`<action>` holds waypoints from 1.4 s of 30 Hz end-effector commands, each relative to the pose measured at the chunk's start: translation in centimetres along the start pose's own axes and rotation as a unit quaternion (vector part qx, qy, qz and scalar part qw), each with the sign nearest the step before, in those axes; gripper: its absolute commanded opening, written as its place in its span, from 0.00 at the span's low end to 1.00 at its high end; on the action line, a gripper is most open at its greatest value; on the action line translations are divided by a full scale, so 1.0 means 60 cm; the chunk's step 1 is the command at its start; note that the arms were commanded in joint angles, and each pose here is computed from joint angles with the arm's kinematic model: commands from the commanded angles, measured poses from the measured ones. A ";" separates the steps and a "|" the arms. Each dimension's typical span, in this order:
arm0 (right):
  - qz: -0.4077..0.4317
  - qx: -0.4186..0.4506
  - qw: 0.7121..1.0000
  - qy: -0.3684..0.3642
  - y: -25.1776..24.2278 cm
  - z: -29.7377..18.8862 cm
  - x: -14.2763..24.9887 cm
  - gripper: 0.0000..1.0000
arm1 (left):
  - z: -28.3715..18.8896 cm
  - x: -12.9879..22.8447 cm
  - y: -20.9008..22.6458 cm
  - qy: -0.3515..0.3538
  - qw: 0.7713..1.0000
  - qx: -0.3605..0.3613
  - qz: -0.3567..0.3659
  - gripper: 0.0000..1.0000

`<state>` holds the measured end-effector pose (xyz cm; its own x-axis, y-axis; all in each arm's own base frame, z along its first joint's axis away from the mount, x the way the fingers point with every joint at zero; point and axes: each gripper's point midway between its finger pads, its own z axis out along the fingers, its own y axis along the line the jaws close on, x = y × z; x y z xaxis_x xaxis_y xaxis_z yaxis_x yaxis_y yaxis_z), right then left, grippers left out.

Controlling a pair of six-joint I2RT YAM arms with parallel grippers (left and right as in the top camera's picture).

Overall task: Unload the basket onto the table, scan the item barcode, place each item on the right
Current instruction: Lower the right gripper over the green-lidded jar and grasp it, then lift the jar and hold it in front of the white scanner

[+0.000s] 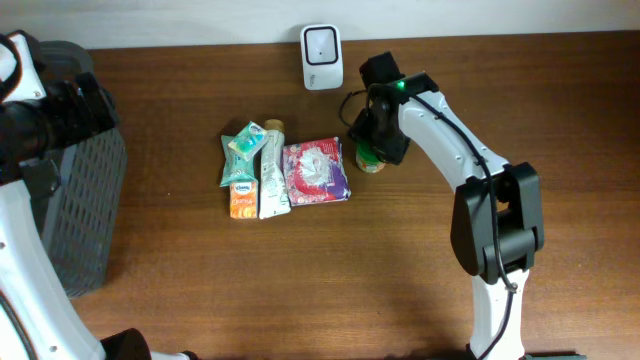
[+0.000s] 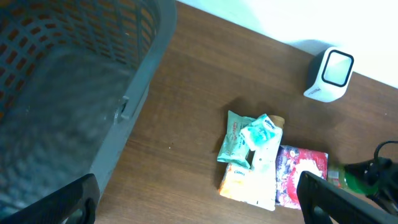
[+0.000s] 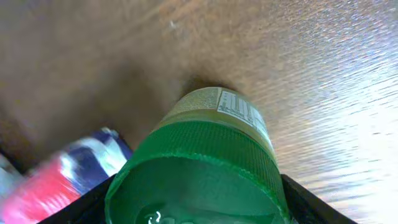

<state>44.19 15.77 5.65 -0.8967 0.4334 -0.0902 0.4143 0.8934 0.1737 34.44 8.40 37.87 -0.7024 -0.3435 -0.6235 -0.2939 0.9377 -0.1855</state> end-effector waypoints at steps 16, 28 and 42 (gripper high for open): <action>-0.044 0.007 0.998 0.036 -0.001 -0.065 0.010 0.99 | -0.013 -0.003 0.000 -0.011 1.000 0.000 -0.002 0.99; -0.002 0.070 0.997 0.032 -0.043 -0.058 0.015 0.99 | -0.013 -0.003 0.000 -0.011 1.000 0.000 -0.002 0.99; -0.049 0.091 0.993 0.052 -0.075 0.013 0.036 1.00 | -0.013 -0.003 0.000 -0.011 1.000 0.000 -0.002 0.99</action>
<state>40.79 13.22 4.84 -0.9449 0.3272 -0.0032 0.3272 0.9449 0.0117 34.45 8.40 37.88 -0.7020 -0.3438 -0.6237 -0.2938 0.9376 -0.1860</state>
